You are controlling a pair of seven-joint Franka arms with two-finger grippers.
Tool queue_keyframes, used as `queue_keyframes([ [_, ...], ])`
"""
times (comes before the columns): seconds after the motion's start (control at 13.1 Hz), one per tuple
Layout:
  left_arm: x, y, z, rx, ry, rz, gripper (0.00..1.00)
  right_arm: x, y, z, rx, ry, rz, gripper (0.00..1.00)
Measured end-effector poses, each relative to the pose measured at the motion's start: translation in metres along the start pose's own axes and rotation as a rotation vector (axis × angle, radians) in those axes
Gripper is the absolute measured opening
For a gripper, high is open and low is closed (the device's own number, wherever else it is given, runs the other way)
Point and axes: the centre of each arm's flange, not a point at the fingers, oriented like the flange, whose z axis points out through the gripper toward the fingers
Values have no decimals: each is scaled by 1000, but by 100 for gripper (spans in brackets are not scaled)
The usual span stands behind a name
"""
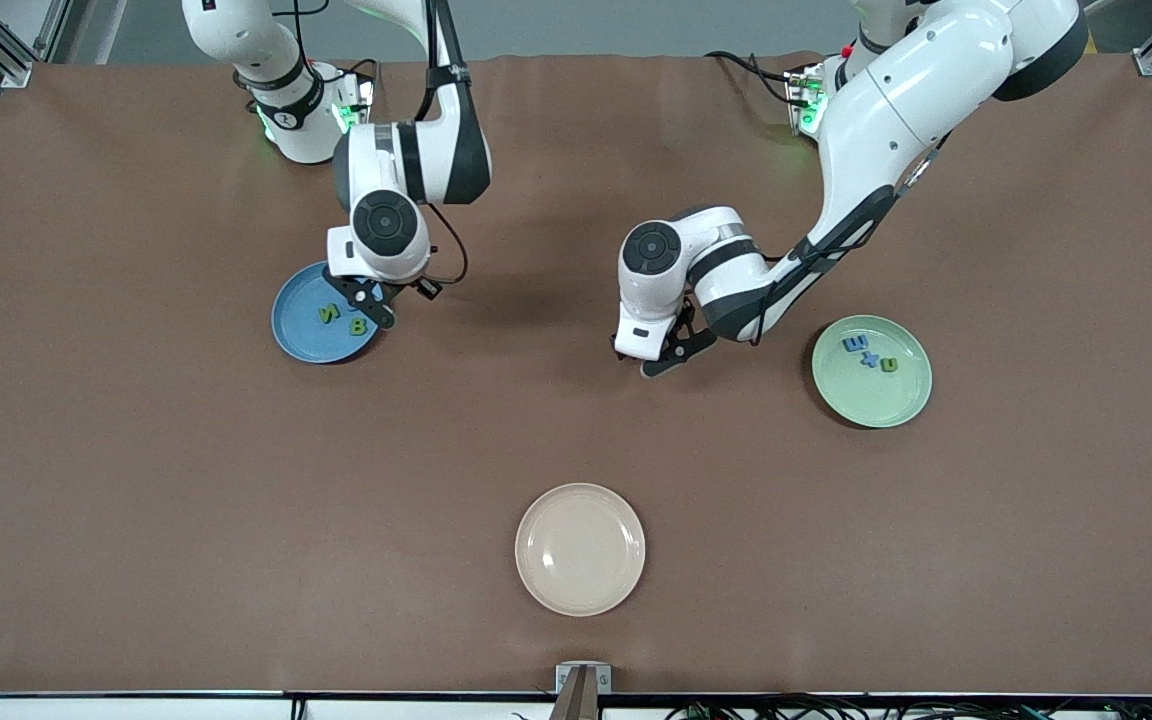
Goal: Sort uppercase to blue plate, lowercase to green plate
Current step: 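Place the q on the blue plate while the left gripper grasps the p, then carry the green p to the green plate while the right arm withdraws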
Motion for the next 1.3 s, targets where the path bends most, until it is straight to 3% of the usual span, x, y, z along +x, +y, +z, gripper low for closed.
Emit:
queue_keyframes([
  [0.23,0,-1,2,3,-2,-9,74,39,35,10,-18,-25,-88,35],
  [0.38,-1,0,2,1,-2,-10,61,73,62,22,-23,-63,-135,35],
  [0.61,0,1,1,-2,-2,-12,52,109,89,32,-17,-102,-161,35],
  [0.69,0,1,0,-6,-2,-13,42,114,93,33,-15,-107,-161,35],
  [0.91,0,2,-1,-8,-1,-14,30,114,97,39,-20,-114,-159,62],
  [1.14,0,2,-1,-8,-1,-14,30,113,96,39,-21,-114,-163,94],
  [1.22,1,2,-1,-8,-1,-15,30,113,97,37,-19,-115,-165,100],
  [1.3,1,1,-1,-8,-2,-17,30,115,101,31,-12,-119,-179,100],
])
